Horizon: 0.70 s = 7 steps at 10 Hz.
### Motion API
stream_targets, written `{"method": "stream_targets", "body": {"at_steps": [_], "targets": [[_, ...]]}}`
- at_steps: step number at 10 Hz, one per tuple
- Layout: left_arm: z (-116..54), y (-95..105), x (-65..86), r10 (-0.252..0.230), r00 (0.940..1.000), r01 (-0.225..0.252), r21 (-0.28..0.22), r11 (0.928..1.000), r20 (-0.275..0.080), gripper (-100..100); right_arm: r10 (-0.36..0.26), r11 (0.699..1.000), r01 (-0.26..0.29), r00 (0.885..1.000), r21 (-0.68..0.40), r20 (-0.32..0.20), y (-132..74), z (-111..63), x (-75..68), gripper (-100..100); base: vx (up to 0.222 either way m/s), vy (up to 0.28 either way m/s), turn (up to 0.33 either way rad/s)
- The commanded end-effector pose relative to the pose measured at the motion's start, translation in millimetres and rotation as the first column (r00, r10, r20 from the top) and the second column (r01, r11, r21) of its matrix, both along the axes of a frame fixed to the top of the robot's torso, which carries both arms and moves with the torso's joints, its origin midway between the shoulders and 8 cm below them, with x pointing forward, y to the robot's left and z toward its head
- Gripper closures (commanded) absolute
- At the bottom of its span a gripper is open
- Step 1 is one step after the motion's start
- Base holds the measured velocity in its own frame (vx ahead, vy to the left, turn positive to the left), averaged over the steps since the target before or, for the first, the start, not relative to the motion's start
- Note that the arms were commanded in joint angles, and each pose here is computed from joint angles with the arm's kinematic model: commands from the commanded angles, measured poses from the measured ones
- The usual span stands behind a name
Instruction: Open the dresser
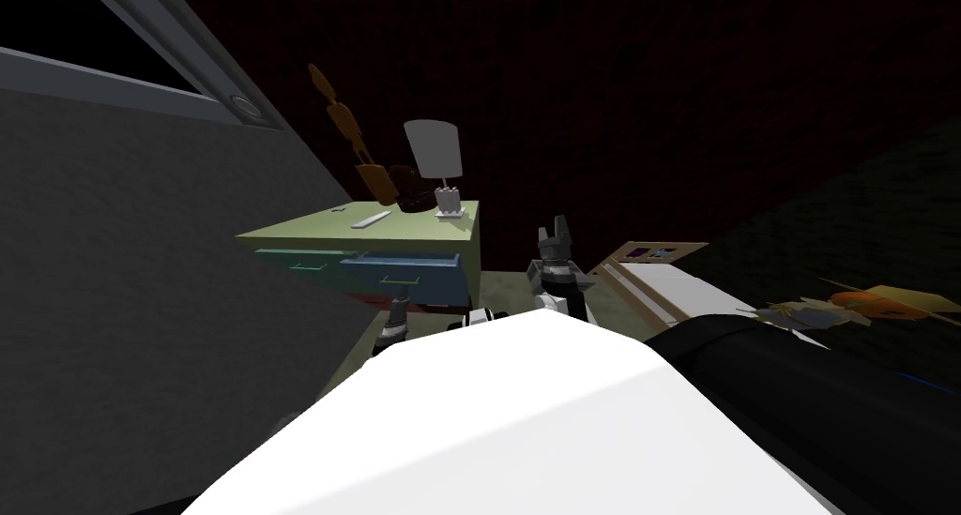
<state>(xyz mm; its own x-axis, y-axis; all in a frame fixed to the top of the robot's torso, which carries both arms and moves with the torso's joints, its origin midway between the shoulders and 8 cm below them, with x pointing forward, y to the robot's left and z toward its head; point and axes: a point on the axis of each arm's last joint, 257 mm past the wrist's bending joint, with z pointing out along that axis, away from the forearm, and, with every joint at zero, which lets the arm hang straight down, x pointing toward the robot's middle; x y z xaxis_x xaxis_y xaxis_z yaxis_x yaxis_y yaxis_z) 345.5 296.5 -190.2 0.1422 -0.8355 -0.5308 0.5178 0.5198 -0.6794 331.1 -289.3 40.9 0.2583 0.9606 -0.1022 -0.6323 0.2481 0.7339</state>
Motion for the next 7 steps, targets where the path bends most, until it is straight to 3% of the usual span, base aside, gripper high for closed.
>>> {"method": "stream_targets", "body": {"at_steps": [1, 5, 6, 7], "targets": [[1.1, 1.5, -0.6, -0.004, 1.0, 0.004, 0.001, 1.0, -0.008, 100, 0.0, 1.0, 0.0, 1.0, 0.0, 0.0, 0.0, 0.0, 0.0, 0, -0.089, 0.013, 0.01], [13.1, 0.8, -20.5, -0.032, 0.9993, 0.032, 0.002, 0.9995, 0.017, 100, 0.0, 1.0, 0.0, 1.0, 0.0, 0.0, 0.0, 0.0, 0.0, 0, -0.156, 0.039, 0.059], [2.4, -1.0, -17.1, -0.024, 0.9996, 0.024, -0.001, 0.9997, -0.015, 100, 0.0, 1.0, 0.0, 1.0, 0.0, 0.0, 0.0, 0.0, 0.0, 0, -0.09, 0.022, 0.018], [9.3, 6.5, -14.4, -0.024, 0.9994, 0.024, -0.003, 0.9997, -0.023, -100, 0.0, 1.0, 0.0, 1.0, 0.0, 0.0, 0.0, -0.1, 0.0, 0, -0.027, -0.015, 0.011]]}}
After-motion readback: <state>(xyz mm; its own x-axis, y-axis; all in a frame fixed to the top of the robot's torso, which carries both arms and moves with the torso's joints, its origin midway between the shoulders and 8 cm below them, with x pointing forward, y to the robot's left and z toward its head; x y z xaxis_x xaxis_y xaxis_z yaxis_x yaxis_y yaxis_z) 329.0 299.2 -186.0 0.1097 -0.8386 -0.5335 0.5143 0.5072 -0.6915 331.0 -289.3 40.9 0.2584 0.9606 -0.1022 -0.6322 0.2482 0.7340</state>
